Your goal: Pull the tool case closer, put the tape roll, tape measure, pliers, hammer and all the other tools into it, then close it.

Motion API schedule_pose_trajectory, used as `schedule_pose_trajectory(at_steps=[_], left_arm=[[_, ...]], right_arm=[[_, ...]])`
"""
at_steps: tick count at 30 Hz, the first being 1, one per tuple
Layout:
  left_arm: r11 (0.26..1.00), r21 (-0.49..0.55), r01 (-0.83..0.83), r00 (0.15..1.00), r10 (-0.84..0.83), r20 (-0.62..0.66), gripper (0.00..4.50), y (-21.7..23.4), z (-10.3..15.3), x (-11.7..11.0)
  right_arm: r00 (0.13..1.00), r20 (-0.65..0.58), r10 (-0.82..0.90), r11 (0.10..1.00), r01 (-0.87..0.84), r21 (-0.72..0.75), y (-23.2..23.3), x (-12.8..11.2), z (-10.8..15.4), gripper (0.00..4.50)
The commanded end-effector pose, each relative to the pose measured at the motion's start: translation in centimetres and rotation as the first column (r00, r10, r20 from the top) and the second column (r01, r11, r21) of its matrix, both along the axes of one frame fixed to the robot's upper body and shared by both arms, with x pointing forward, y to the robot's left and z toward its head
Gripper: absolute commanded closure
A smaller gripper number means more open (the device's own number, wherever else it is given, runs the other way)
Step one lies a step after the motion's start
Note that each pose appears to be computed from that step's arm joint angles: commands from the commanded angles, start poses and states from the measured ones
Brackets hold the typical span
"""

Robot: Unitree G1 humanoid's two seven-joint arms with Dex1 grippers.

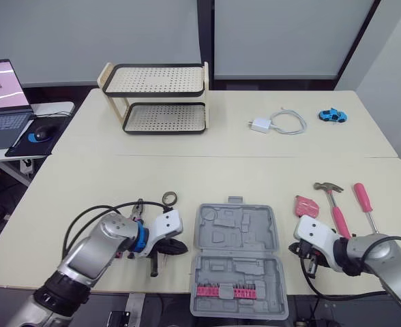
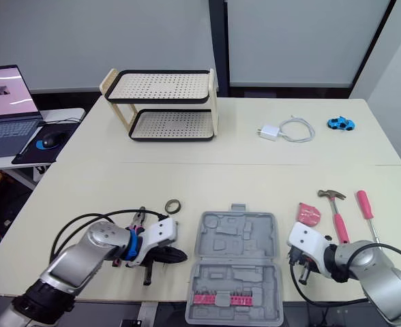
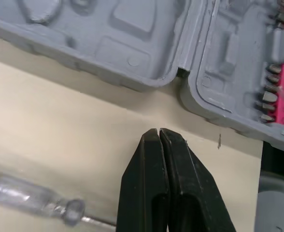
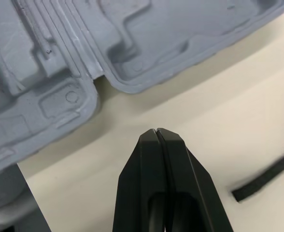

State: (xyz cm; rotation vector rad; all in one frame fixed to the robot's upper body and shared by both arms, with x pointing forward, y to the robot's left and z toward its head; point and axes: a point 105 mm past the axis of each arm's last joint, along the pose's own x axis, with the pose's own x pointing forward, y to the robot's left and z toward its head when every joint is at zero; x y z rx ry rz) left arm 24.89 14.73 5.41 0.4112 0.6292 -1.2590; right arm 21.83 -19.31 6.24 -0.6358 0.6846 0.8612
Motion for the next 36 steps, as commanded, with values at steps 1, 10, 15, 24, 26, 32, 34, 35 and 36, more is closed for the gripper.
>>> schedule_pose_trajectory(at_steps=[1,10,15,24,26,32,34,35,36], left_arm=[[0.99,-0.096,-0.103,0.982,0.116,0.148,4.47,3.2,4.6,1.6],[0.873,-0.072,-0.483,0.85,0.487,0.201,4.11,16.0,6.0,0.4],[0.841,-0.002,-0.541,0.831,0.535,0.154,2.65,20.2,5.6,-2.4],[0.807,0.018,-0.59,0.802,0.583,0.131,0.0,22.1,4.4,-3.7],[0.803,0.017,-0.595,0.798,0.589,0.131,0.0,22.2,4.2,-3.8],[0.794,0.013,-0.607,0.788,0.6,0.14,0.0,22.4,4.2,-3.8],[0.791,0.009,-0.611,0.783,0.603,0.149,0.0,22.5,4.3,-3.6],[0.79,0.006,-0.613,0.781,0.605,0.152,0.0,22.5,4.3,-3.4],[0.79,0.004,-0.614,0.78,0.606,0.156,0.0,22.5,4.3,-3.3]], right_arm=[[0.983,0.182,0.037,0.999,-0.039,0.009,-1.2,-0.2,4.0,4.5],[0.961,0.234,-0.15,0.989,0.147,0.033,-8.5,-3.4,7.9,4.5],[0.972,0.161,-0.174,0.984,0.176,0.004,-11.9,-5.0,8.8,3.59],[0.977,0.074,-0.2,0.979,0.201,-0.016,-14.9,-5.4,9.5,0.35],[0.977,0.071,-0.202,0.979,0.203,-0.012,-15.1,-5.2,9.4,0.01],[0.977,0.069,-0.202,0.979,0.204,-0.016,-15.3,-4.8,9.1,0.01],[0.977,0.078,-0.199,0.979,0.202,-0.025,-15.4,-4.6,8.9,0.01],[0.976,0.085,-0.199,0.979,0.202,-0.029,-15.5,-4.5,8.9,0.01],[0.976,0.095,-0.197,0.979,0.202,-0.035,-15.6,-4.3,8.9,0.01]])
